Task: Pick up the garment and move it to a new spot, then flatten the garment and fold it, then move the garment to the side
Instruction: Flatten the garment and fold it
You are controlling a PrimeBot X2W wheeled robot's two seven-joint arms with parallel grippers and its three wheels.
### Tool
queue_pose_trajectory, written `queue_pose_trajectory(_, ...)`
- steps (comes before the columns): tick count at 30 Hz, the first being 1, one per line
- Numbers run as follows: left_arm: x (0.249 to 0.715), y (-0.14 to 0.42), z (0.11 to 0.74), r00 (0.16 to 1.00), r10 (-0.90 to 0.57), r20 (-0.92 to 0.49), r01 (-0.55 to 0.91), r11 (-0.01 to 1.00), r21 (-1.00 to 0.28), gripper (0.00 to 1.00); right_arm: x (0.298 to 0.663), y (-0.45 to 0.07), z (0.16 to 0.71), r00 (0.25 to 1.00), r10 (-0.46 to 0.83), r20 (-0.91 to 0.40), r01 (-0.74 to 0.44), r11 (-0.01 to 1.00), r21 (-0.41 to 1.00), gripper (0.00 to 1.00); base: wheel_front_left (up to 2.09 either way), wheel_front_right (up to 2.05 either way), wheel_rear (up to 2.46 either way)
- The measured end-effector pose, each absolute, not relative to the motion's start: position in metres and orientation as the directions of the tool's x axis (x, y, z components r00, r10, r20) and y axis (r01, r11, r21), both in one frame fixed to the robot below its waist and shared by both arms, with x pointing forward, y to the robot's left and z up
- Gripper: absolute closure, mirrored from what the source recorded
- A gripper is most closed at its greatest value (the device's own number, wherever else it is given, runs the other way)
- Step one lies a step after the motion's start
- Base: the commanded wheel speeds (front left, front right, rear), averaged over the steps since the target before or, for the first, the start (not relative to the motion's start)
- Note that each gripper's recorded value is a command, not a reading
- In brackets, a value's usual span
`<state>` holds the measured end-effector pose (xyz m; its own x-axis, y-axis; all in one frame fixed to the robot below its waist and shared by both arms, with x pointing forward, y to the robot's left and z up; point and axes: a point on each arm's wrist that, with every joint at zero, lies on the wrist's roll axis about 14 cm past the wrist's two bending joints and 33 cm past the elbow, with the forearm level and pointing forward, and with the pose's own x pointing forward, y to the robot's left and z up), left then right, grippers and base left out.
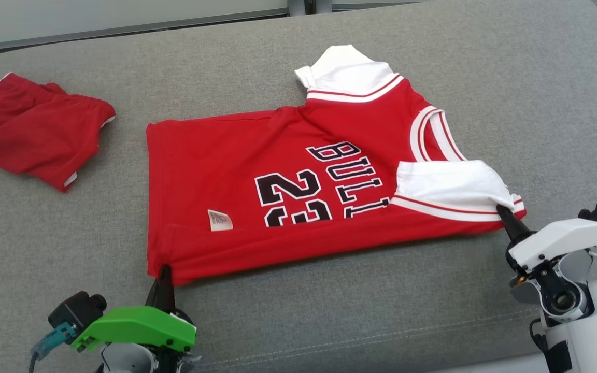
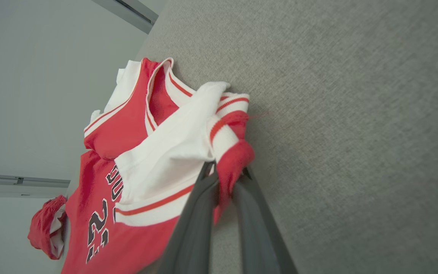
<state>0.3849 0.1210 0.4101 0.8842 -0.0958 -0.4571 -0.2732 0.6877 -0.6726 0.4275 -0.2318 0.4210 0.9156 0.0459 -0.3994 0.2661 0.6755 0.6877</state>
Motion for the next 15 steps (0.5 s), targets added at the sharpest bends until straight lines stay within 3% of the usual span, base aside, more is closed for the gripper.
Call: queue_pose_trajectory(15, 0.342, 0.118, 0.360, 0.799, -0.078, -0.596, -0.364, 0.726, -0.583, 1.00, 0.386, -0.234, 0.384, 0.871, 0.009, -0.491, 0.360, 0.669, 0.650, 1.00, 0.00, 0.00, 0.00)
